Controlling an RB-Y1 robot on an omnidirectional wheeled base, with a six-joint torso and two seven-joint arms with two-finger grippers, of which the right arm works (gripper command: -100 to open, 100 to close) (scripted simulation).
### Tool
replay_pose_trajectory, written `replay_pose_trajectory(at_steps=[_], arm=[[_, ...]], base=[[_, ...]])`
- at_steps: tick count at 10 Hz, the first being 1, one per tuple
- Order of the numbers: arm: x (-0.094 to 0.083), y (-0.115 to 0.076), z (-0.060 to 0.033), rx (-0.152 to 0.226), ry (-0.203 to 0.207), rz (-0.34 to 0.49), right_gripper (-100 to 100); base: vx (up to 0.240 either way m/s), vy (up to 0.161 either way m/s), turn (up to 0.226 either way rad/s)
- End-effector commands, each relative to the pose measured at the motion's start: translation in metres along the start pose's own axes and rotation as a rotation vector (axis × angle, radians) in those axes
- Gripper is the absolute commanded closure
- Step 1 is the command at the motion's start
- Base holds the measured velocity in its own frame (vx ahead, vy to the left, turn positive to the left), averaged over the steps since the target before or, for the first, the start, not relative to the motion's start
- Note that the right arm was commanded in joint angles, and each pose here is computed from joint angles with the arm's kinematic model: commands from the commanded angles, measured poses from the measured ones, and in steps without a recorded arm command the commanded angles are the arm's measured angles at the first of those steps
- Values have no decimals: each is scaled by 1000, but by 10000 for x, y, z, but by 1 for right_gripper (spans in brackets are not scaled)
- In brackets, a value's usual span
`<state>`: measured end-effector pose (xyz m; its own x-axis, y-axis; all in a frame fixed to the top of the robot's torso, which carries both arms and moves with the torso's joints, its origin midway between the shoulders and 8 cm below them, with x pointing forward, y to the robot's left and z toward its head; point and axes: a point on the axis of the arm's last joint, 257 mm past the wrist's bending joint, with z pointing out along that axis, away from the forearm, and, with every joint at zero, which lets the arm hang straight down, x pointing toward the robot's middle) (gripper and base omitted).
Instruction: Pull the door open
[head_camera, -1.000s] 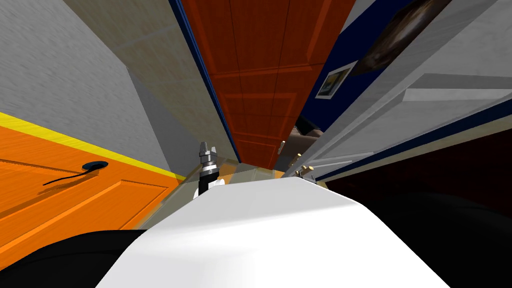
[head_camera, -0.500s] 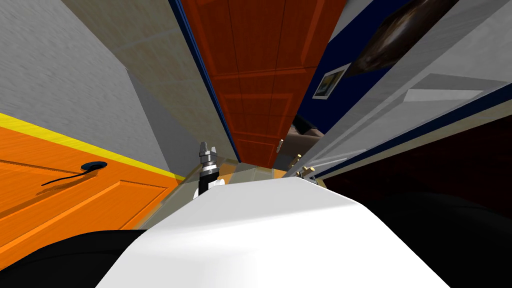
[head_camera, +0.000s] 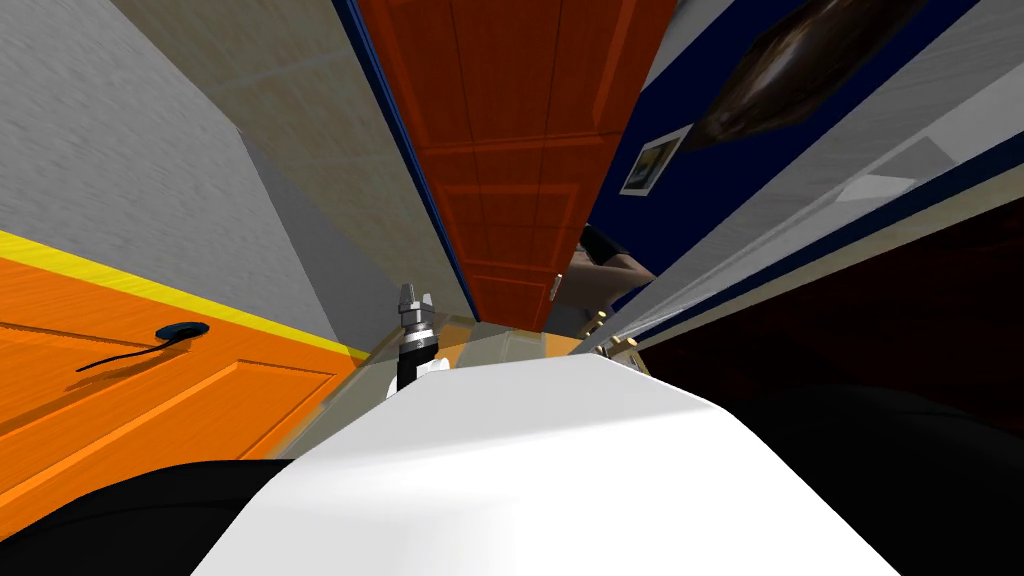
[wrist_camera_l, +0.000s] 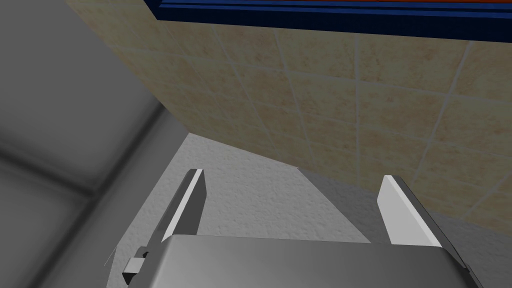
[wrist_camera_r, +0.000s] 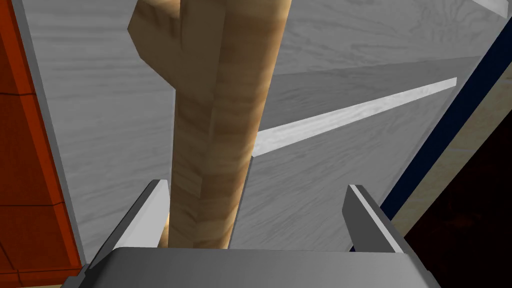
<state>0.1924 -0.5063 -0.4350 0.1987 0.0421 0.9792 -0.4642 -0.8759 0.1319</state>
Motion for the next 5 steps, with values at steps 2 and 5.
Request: replay_pose_trajectory(at_steps=[2, 5], arm=[[-50, 196, -37, -9, -25, -30, 100], [18, 36, 54, 39, -3, -19, 100]], base=[[-128, 0, -49], [-70, -4, 6]])
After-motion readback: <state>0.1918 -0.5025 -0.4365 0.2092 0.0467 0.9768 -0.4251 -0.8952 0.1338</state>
